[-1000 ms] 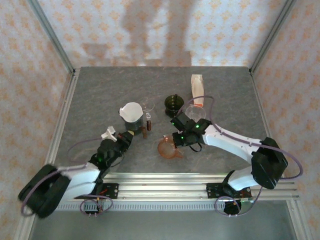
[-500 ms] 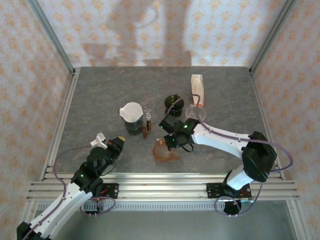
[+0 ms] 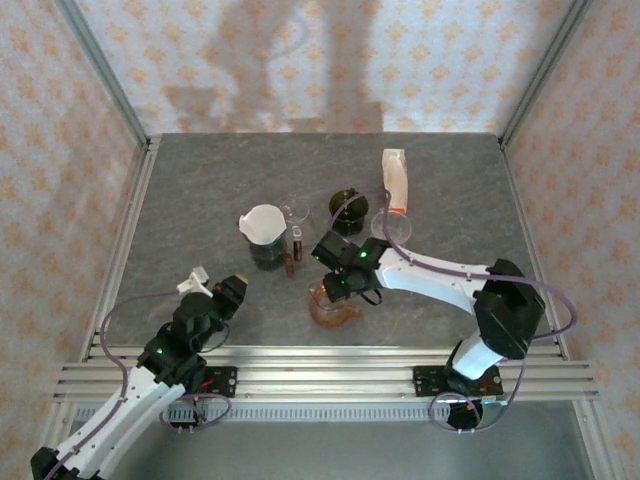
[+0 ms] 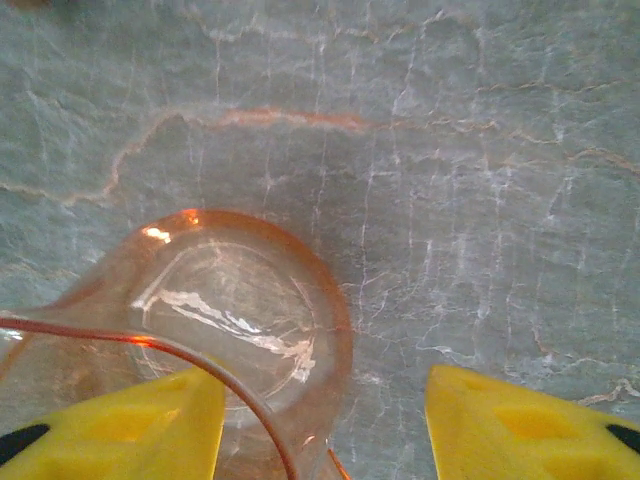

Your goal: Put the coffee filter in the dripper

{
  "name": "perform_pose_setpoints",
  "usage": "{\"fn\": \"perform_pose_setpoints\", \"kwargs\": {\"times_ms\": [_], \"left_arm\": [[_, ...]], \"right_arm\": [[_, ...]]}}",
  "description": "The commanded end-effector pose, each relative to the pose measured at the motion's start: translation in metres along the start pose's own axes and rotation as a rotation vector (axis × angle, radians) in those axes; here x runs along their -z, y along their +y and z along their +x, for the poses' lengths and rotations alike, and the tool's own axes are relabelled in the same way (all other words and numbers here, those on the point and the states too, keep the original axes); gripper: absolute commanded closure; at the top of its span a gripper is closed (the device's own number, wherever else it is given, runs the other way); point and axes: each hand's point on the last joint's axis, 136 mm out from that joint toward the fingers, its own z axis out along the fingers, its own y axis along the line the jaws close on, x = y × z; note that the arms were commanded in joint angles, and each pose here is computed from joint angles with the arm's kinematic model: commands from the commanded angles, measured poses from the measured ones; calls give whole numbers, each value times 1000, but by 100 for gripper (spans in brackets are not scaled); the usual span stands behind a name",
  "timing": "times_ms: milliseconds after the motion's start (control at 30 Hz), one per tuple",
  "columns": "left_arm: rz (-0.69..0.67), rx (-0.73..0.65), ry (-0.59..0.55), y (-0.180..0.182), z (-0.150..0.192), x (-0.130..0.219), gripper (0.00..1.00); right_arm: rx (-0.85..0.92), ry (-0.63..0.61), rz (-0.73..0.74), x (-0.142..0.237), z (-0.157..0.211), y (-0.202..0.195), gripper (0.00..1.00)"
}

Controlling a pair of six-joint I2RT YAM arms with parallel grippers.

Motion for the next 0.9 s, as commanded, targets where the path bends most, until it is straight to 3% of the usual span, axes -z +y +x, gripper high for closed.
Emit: {"fn": "perform_pose_setpoints", "kwargs": {"times_ms": [0, 100, 200, 233, 467, 633, 867], "left_arm": [[-62, -42, -27, 10, -6, 6, 68], [-69, -42, -32, 13, -6, 7, 53], [-75, -43, -37, 14, -7, 8, 30], [-79, -44, -40, 15, -8, 8, 3], [-86, -45, -56, 17, -11, 13, 0], [-85, -24, -69, 22, -12, 13, 0], [-97, -12, -77, 30, -11, 12, 0]], "right_arm": [[-93, -149, 1, 34, -29, -20, 39], [-209, -208, -8, 45, -47, -50, 37], [-305, -252, -17, 49, -66, -77, 36], [-326, -256, -13, 49, -73, -84, 35], [-485, -271, 73, 31, -108, -138, 35], [-650, -294, 136, 18, -100, -181, 34], [-716, -274, 145, 1, -87, -194, 33]]}}
